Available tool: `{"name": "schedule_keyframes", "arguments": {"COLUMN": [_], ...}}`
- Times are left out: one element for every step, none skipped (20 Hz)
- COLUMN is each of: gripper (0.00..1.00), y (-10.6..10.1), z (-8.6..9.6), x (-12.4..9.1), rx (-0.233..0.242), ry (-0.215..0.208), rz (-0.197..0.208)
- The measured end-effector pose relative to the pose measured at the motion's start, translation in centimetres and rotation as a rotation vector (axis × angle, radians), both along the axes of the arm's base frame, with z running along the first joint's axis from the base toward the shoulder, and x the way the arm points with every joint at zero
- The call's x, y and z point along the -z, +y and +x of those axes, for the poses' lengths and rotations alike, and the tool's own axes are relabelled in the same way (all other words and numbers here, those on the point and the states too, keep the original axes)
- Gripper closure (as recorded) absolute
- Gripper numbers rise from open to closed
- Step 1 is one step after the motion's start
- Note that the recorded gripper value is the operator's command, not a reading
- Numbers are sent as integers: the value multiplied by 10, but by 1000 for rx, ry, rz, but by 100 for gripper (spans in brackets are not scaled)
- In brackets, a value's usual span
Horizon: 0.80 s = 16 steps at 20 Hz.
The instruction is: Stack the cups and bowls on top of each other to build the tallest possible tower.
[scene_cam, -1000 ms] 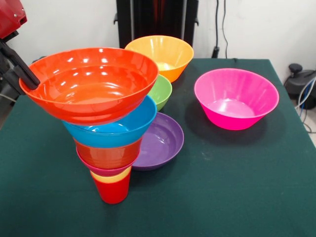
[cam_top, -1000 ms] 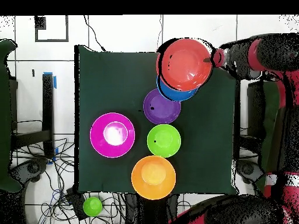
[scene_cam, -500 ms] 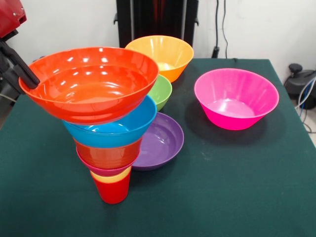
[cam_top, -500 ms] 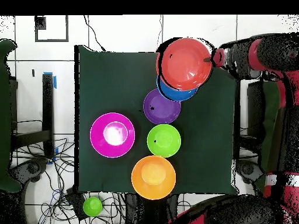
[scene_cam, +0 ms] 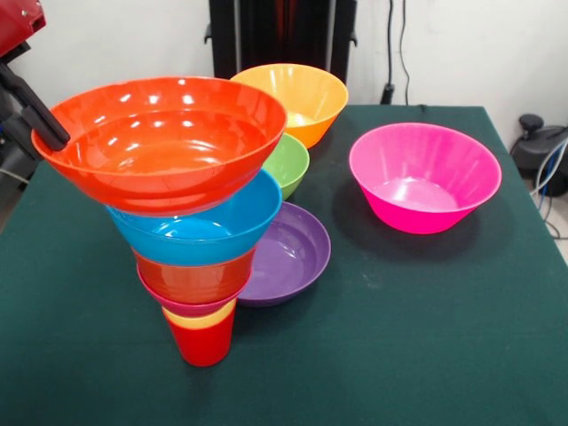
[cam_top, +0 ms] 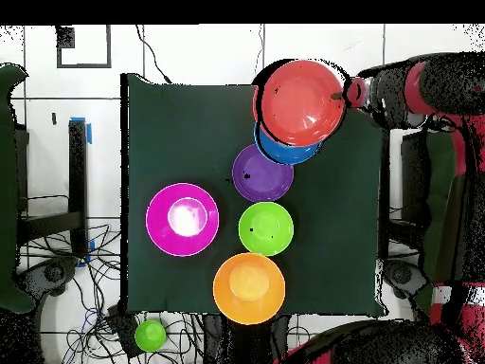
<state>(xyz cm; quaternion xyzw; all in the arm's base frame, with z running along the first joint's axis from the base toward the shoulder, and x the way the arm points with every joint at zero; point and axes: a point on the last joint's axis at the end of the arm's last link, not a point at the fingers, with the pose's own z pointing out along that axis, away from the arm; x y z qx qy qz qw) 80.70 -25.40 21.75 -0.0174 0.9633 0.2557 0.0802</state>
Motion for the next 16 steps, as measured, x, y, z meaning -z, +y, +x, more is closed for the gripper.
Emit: {"name": "schedule_keyframes", "arguments": {"gripper": [100,100,100,100,100,100,100,100,100,100,100,100,100,100,100,100], "y": [1,1,2,2,3,3,3,3,4,4,5,5,5,6,6,7], "z": [0,0,0,0,0,0,0,1,1,1,1,1,1,1,1,1], "x": [-4,-6,-7,-9,-11,-12,-14,-16,-18,-19,-20,-20,-20,-20,-19,-19], "rx": [-2,-2,-3,-4,-5,-6,-6,-7,-7,-8,-9,-9,-10,-11,-11,-12], "ry": [-2,-3,-4,-5,-7,-8,-9,-12,-14,-15,-15,-15,-15,-14,-14,-13], "rz": [-3,-5,-7,-8,-10,-11,-13,-15,-17,-18,-18,-19,-19,-19,-19,-18]}}
